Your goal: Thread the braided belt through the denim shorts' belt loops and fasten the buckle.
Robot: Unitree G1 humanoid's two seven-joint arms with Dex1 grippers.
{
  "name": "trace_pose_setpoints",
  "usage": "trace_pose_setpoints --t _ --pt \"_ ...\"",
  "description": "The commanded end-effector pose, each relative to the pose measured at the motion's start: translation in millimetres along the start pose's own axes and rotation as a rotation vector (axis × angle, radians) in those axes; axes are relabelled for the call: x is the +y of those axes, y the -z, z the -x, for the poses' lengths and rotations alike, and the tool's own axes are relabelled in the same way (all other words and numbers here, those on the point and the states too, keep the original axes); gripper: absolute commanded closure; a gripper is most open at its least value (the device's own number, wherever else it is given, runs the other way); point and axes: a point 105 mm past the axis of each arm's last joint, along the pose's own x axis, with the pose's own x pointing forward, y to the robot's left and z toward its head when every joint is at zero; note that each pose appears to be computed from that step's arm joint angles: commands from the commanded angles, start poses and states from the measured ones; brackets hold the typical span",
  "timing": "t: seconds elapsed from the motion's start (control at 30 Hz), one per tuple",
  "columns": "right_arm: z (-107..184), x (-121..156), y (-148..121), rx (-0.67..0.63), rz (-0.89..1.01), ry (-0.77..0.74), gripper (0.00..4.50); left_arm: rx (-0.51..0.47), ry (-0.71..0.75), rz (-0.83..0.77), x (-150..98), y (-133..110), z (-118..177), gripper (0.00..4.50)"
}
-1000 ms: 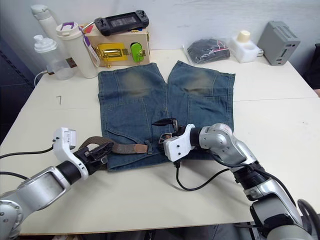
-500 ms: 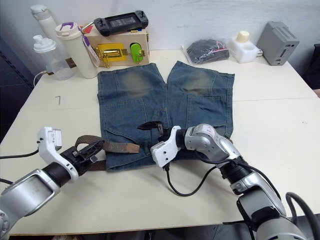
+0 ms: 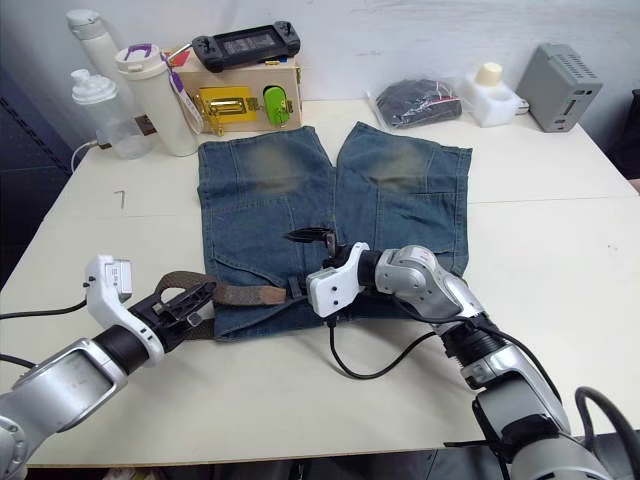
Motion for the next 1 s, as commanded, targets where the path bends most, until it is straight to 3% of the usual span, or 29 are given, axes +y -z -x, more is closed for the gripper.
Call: trace_pose_setpoints --t 0.03,0.2,0.27,0.47,0.7,1.0 --pt "23 -16 10 0.049 0.013 0.036 0.07 -0.024 0.031 0.014 -9 -3 -3 4.5" --pt "47 -27 12 0.069 -0.038 0.051 0.07 -0.011 0.038 0.02 -10 1 -7 4.5" --pt "60 -31 7 0.048 -0.138 0.056 0.07 0.0 0.04 0.025 -9 4 -10 4.5" --pt "88 -14 -6 0.032 -0.366 -0.071 0.07 0.013 0.062 0.049 -11 8 -18 4.5" --pt "94 -9 -26 -0.035 -0.648 -0.131 0.07 0.042 0.105 0.051 -19 15 -26 4.5" --pt "103 -14 -23 -0.024 -0.732 -0.144 0.07 0.052 0.112 0.009 -18 17 -32 4.5"
